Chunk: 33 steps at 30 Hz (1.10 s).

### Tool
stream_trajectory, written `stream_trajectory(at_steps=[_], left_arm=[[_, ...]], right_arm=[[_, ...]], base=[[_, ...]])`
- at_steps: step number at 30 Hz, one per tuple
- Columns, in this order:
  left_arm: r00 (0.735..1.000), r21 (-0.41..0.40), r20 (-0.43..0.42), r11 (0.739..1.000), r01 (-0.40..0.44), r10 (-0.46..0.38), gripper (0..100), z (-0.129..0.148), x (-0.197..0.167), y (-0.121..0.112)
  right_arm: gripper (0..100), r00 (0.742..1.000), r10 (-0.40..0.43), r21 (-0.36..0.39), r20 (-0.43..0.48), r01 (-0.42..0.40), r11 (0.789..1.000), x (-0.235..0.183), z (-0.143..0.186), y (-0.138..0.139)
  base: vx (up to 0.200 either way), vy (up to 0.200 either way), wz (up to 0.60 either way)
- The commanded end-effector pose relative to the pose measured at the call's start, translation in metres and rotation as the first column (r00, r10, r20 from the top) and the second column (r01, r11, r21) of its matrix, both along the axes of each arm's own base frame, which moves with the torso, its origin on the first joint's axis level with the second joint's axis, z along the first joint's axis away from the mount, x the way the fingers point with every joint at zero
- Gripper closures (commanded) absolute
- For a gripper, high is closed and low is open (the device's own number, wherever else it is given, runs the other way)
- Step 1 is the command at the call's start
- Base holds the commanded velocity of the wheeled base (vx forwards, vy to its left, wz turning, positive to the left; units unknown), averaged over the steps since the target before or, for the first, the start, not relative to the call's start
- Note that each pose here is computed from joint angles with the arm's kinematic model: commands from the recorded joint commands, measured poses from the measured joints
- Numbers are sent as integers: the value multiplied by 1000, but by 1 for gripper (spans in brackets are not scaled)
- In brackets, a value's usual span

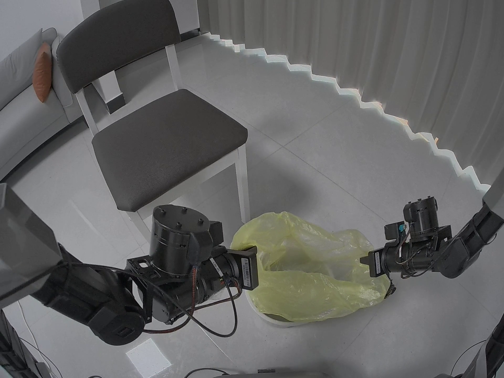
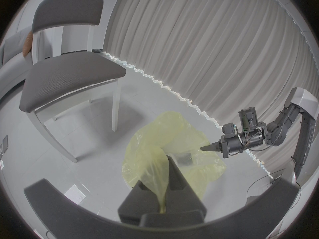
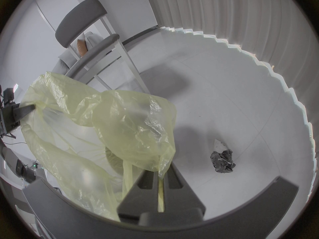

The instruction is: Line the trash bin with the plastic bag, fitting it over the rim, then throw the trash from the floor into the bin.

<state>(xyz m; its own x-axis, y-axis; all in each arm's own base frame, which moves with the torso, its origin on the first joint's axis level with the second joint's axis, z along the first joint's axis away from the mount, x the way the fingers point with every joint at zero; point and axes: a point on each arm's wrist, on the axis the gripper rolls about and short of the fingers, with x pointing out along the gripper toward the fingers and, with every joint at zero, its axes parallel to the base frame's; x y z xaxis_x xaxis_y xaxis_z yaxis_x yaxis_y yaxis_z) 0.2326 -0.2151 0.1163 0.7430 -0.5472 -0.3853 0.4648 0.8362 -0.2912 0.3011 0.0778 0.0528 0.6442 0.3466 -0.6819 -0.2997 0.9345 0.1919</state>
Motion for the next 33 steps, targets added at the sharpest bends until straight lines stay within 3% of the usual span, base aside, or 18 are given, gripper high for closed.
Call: stream_trajectory(at_steps=[1, 8, 16, 27, 33], left_arm=[[998, 37, -65, 999, -16, 19, 100, -39, 18, 3], [998, 6, -63, 1000, 25, -25, 100, -78, 28, -1], [993, 47, -120, 999, 13, -7, 100, -114, 30, 3], [990, 25, -133, 998, 52, -48, 100, -125, 0, 30], [996, -12, -87, 1000, 22, -23, 100, -124, 15, 34]], right_arm=[[100, 998, 11, -19, -63, -12, 1000, 13, -34, 3], [100, 995, 29, -11, -97, -30, 999, 26, -56, 7], [100, 991, 41, -25, -128, -45, 999, 19, -68, 5], [100, 985, 108, -57, -138, -117, 992, -18, -65, 2], [100, 987, 126, -58, -97, -132, 990, -22, -50, 1]], base=[[0, 0, 0], [0, 0, 0], [0, 0, 0], [0, 0, 0], [0, 0, 0]])
